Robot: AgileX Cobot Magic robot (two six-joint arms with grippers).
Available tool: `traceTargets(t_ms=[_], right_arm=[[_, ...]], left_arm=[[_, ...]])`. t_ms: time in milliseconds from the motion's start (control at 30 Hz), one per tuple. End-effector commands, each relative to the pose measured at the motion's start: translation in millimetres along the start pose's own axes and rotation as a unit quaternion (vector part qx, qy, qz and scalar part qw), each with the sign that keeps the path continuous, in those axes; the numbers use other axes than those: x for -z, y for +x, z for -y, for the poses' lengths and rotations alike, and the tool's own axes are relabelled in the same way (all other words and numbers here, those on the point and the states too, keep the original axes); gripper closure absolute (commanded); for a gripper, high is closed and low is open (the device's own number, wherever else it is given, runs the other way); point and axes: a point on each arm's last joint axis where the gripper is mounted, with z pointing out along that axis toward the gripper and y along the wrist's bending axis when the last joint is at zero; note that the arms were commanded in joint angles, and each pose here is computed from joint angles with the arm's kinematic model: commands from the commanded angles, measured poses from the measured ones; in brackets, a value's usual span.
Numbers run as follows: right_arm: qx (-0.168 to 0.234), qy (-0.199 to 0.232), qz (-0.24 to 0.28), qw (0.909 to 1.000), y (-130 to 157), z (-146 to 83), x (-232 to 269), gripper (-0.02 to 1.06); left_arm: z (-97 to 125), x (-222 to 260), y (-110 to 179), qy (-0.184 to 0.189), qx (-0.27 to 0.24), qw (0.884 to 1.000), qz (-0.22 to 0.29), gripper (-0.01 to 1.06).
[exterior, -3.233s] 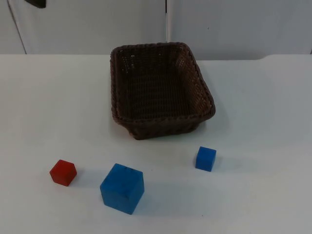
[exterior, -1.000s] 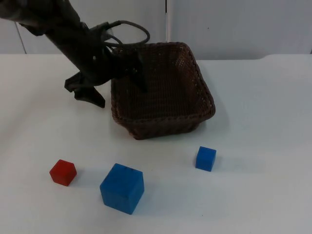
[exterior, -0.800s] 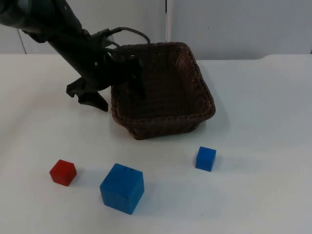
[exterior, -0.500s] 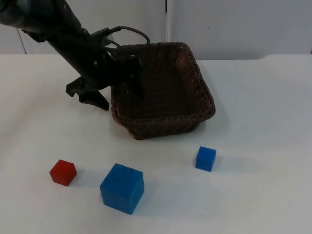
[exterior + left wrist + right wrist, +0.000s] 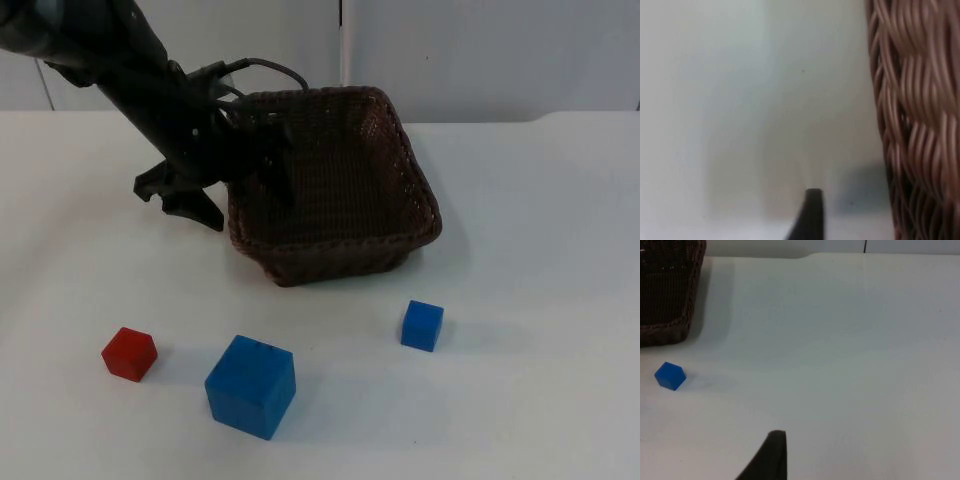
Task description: Pick up the basket with the left hand and place the largest block into the basket with the right hand.
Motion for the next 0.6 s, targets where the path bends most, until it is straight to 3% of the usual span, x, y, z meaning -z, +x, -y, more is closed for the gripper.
traceTargets(t_ms=[0, 67, 100, 233, 267, 300, 567], right_arm=[[0.0, 0.004, 0.004, 1.0, 0.1, 0.1, -0.2, -0.01], [0.0, 0.004, 0.004, 1.0, 0.1, 0.1, -0.2, -0.01], [0.0, 0.004, 0.004, 1.0, 0.1, 0.1, -0.2, -0.01], [0.0, 0.004, 0.004, 1.0, 0.1, 0.1, -0.2, -0.01], [0.0, 0.004, 0.004, 1.0, 0.1, 0.1, -0.2, -0.01], [0.0, 0.003, 0.004, 1.0, 0.1, -0.1, -0.2, -0.01], [0.0, 0.003, 0.004, 1.0, 0.1, -0.1, -0.2, -0.01]], left_arm=[[2.5, 0.6, 0.0, 0.0, -0.007, 1.0, -0.002, 0.36], [2.6, 0.6, 0.0, 0.001, -0.006, 1.0, -0.002, 0.52], [2.6, 0.6, 0.0, 0.001, -0.006, 1.0, -0.002, 0.52], [3.1, 0.6, -0.1, 0.003, 0.004, 1.0, -0.002, 0.93], [3.1, 0.6, -0.1, 0.003, 0.004, 1.0, -0.002, 0.93], [3.6, 0.6, -0.2, 0.006, 0.008, 1.0, -0.001, 1.04], [22.2, 28.7, -8.1, 0.045, 0.031, 0.998, 0.025, 1.05]])
